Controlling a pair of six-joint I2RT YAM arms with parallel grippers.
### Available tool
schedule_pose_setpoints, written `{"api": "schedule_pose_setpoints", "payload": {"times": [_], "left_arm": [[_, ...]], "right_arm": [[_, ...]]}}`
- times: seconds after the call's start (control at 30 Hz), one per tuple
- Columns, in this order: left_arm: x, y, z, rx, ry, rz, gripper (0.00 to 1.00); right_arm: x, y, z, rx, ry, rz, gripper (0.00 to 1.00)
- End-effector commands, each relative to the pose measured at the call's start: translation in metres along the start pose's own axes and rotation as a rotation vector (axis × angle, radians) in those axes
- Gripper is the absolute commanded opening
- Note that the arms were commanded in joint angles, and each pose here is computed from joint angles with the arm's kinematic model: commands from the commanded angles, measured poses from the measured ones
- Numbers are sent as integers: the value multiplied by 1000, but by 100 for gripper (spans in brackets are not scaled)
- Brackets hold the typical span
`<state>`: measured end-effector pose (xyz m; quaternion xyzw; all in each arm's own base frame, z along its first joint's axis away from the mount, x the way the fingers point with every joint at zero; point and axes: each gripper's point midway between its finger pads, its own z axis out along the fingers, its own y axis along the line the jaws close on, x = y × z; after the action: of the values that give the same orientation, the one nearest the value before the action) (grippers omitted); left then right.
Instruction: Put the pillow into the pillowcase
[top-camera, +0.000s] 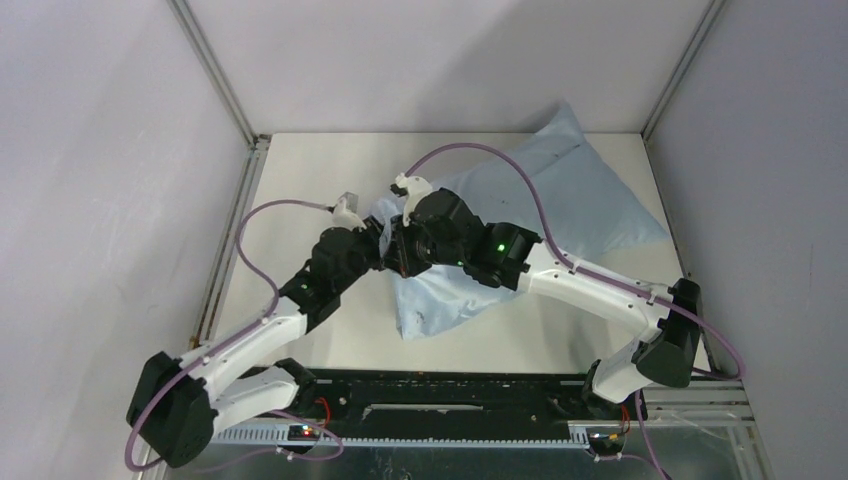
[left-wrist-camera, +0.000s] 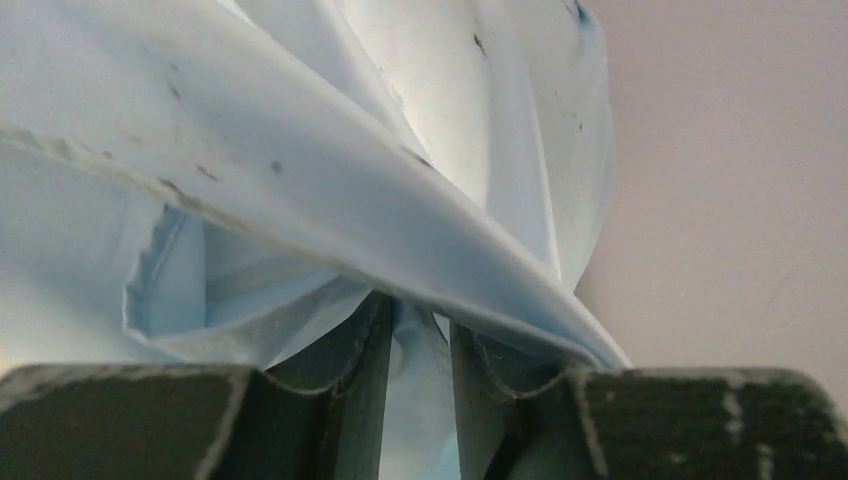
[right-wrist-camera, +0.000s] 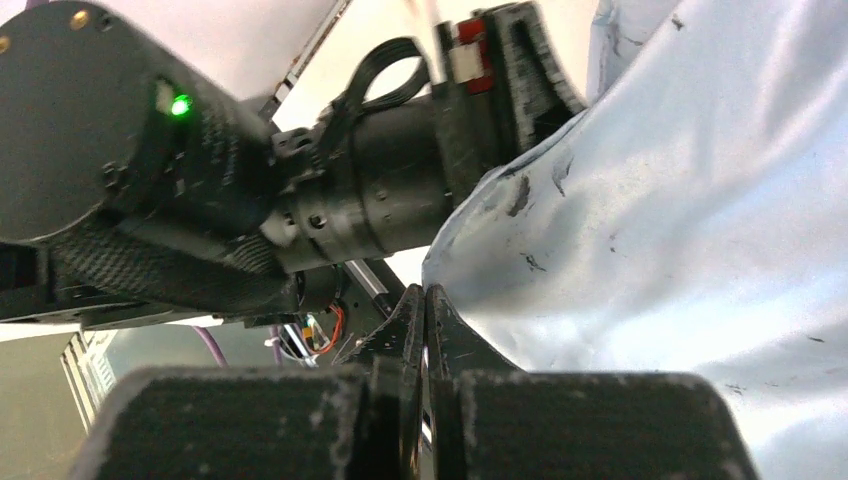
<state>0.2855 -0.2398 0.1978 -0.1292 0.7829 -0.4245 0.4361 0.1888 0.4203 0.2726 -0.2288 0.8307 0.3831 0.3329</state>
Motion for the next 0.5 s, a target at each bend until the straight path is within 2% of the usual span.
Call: {"api": "schedule_pose_setpoints", "payload": {"times": [0.0,0.17,0.37,0.47], "left_arm": [[8,18,-21,-60,12,57,31],[8,35,-43,-134,11,84,28],[4,38,-62,-154,-4,108,24],[0,35,-69,-151,-14,118,25]], "right_arm": [[-18,14,-11,-61,-60,8,0],[-14,8,-8,-46,-51,6,0],[-12,6,-5,-43,-44,6,0],[-12,5,-4,-37,-43,4,0]]}}
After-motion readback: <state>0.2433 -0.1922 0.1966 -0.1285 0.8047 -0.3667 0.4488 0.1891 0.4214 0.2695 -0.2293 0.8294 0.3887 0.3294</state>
